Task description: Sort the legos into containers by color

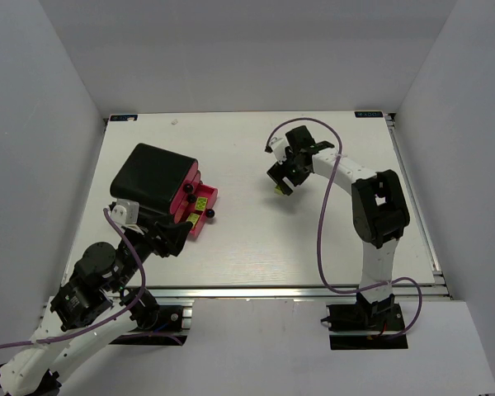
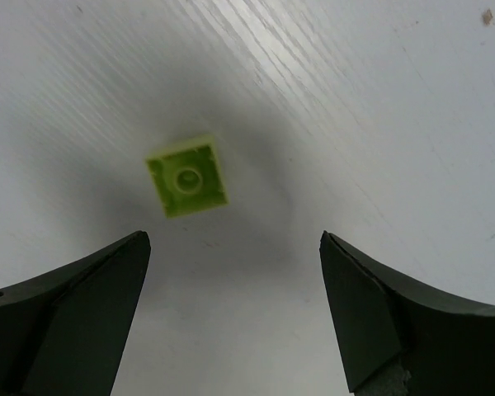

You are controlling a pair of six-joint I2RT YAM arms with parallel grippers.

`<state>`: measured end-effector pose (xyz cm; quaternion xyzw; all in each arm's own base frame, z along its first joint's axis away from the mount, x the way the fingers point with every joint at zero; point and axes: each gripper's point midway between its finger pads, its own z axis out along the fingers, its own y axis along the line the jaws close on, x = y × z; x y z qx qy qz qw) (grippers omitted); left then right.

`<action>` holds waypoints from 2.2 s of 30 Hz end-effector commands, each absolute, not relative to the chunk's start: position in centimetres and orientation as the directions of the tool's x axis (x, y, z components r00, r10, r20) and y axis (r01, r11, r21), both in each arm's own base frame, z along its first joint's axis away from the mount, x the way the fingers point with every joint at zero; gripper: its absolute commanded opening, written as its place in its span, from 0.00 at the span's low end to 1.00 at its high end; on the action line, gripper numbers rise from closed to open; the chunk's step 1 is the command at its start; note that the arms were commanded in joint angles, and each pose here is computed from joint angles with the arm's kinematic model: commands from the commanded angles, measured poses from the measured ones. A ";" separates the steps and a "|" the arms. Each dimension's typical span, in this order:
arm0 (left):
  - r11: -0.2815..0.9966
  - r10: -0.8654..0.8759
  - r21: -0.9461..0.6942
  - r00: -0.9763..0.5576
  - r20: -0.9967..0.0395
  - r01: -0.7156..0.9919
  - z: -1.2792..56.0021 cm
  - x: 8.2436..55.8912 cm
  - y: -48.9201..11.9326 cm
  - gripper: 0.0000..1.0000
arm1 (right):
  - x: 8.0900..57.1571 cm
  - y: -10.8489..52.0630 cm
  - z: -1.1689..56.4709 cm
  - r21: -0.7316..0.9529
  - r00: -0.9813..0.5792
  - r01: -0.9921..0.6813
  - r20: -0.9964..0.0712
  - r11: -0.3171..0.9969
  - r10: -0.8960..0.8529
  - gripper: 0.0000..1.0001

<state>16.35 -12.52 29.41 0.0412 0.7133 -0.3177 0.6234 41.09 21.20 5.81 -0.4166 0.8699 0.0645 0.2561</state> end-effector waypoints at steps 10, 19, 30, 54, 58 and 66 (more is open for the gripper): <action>0.800 -0.328 -0.401 -0.234 -0.915 0.447 28.7 16.5 -12.7 0.79 | 40.5 23.1 6.4 -0.031 -0.267 -0.944 -0.514 0.328 -0.815 0.89; 0.801 -0.330 -0.402 -0.234 -0.915 0.444 28.7 16.6 -12.6 0.79 | 41.5 23.5 3.6 -0.016 -0.322 -0.927 -0.478 0.375 -0.817 0.87; 0.802 -0.331 -0.403 -0.234 -0.914 0.441 28.7 16.6 -12.6 0.79 | 41.8 23.8 4.2 -0.038 -0.314 -0.921 -0.512 0.387 -0.800 0.20; 0.813 -0.363 -0.417 -0.206 -0.909 0.406 29.1 16.6 -11.4 0.79 | 31.7 47.7 15.0 0.033 -0.074 -0.996 -0.796 0.078 -0.600 0.17; 0.815 -0.359 -0.416 -0.211 -0.909 0.404 28.9 16.6 -11.5 0.79 | 32.0 48.1 13.8 0.008 -0.062 -0.996 -0.780 0.089 -0.623 0.21; 0.815 -0.361 -0.417 -0.211 -0.908 0.402 28.9 16.6 -11.4 0.79 | 33.6 48.5 12.3 -0.028 -0.077 -0.987 -0.777 0.157 -0.625 0.26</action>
